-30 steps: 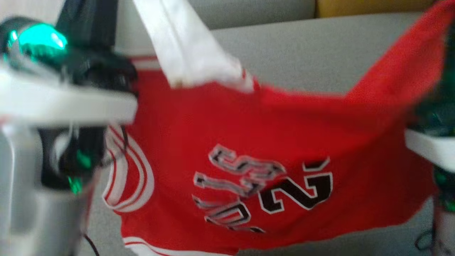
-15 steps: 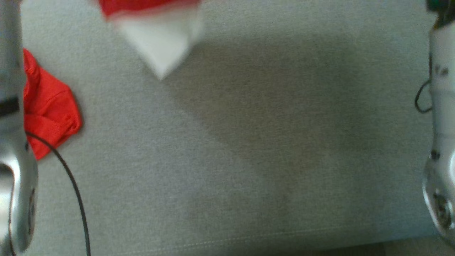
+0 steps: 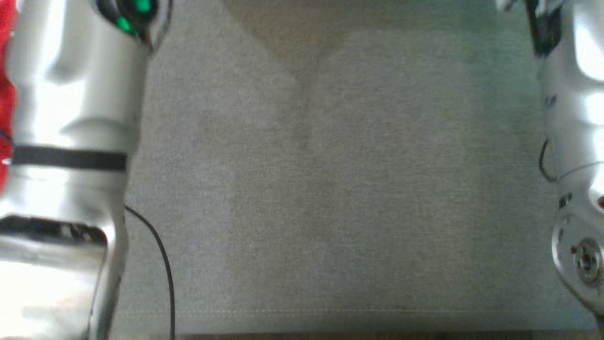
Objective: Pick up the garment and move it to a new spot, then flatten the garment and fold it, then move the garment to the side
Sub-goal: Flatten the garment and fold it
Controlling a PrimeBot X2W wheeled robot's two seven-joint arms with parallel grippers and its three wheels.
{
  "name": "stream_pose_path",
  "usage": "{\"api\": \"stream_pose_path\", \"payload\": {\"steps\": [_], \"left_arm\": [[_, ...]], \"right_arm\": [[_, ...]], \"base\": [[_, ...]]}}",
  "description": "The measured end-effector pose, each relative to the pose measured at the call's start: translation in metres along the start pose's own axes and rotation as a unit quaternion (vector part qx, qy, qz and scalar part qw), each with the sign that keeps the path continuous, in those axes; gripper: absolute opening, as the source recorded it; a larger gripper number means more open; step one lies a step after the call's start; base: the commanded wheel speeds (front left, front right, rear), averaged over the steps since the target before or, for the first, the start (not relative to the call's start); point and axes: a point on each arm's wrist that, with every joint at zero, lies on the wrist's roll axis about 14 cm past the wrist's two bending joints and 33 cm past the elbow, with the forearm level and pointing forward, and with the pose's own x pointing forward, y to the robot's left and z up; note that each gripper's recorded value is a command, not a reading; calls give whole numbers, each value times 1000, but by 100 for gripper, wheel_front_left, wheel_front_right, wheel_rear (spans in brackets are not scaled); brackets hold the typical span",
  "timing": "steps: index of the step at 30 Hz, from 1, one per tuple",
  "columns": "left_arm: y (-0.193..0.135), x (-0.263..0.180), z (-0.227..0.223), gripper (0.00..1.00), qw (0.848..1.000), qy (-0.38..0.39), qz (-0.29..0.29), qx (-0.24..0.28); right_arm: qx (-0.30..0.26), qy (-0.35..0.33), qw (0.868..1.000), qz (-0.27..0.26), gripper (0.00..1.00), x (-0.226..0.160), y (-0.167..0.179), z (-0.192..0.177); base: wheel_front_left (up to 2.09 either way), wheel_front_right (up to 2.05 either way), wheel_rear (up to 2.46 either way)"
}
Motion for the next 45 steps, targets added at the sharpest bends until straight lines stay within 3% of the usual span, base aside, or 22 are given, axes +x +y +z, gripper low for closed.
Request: {"api": "stream_pose_path", "payload": {"steps": [4,7,14,27,39,45], "left_arm": [[32,-26,-54,0,998,44,33,-27],[42,-40,-72,0,997,54,43,-38],[36,-77,-80,0,996,44,39,-67],[13,-181,-71,0,990,46,70,-111],[-19,-272,-38,0,987,45,93,-125],[-29,-319,-15,0,984,35,115,-129]], "right_arm": [[20,72,997,24,0,-8,27,-68],[35,89,995,31,0,-12,39,-89],[56,80,995,26,0,-24,38,-86],[98,112,988,41,0,-94,59,-100],[155,82,984,24,0,-184,66,-85],[164,100,981,3,0,-251,59,-83]], "base": [[0,0,0],[0,0,0],[0,0,0],[0,0,0],[0,0,0],[0,0,0]]}}
